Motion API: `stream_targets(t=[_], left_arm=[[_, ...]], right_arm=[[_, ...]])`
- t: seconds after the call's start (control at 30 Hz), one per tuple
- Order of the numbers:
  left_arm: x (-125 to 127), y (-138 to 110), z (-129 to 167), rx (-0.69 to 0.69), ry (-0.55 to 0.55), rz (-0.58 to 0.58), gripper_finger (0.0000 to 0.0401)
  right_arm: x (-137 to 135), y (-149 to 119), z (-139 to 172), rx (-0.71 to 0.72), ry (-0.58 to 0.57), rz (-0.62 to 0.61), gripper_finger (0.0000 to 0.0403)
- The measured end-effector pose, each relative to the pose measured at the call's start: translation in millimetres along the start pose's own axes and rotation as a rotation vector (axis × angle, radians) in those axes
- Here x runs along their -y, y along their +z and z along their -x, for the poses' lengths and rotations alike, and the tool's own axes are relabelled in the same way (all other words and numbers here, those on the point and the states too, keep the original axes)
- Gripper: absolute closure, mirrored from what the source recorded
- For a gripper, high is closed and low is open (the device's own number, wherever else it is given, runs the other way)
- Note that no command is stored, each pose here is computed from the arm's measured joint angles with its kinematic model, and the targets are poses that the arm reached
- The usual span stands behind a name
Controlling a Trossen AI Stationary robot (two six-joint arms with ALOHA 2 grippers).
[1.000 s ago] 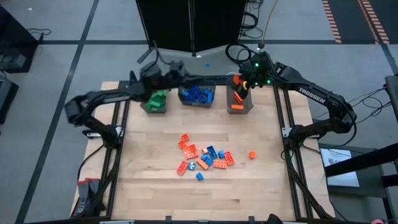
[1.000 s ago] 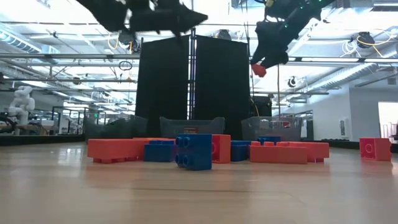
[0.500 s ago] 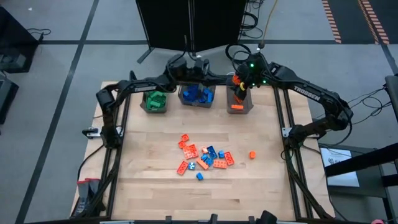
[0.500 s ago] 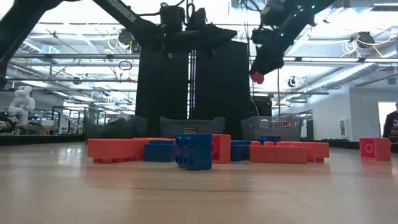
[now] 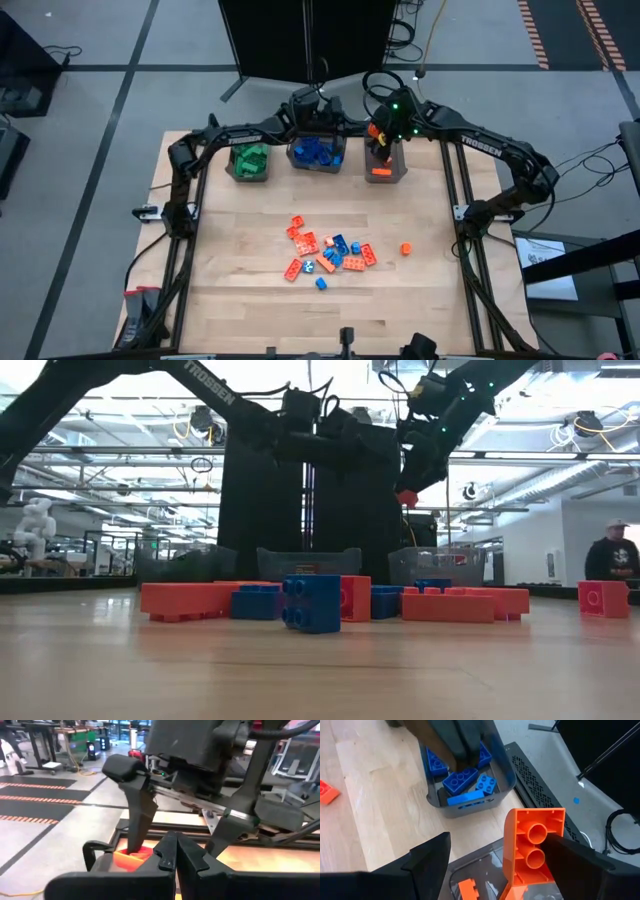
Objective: Sort blocks
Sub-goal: Put the orange game piece into the right black bin
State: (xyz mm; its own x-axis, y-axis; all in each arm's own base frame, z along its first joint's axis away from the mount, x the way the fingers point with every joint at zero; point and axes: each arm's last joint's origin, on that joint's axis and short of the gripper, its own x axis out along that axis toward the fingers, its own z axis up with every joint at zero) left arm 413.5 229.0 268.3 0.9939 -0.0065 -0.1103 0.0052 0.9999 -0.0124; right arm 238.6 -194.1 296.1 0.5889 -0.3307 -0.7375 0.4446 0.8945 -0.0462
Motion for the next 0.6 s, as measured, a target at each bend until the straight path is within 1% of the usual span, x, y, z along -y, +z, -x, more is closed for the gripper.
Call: stream_targets(t=[0.27, 0.33, 0.53, 0.6], left_arm=[[3.1, -7.2, -6.1, -0.012, -0.008, -0.018, 0.0401], [4.6, -5.7, -6.6, -0.008, 0.003, -0.053, 0.0401], [5.4, -5.7, -7.6, -0.011, 0.034, -0.069, 0.0401], [5.3, -5.9, -7.8, -0.014, 0.046, -0.091, 0.0401]], right_arm=[[-0.1, 0.4, 0.0, 0.005, 0.005, 0.017, 0.0101], [-0.1, 0.4, 0.0, 0.005, 0.005, 0.018, 0.0101], [-0.1, 0.7, 0.0, 0.009, 0.006, 0.023, 0.0101], [0.1, 1.8, 0.0, 0.02, 0.005, 0.025, 0.0101]])
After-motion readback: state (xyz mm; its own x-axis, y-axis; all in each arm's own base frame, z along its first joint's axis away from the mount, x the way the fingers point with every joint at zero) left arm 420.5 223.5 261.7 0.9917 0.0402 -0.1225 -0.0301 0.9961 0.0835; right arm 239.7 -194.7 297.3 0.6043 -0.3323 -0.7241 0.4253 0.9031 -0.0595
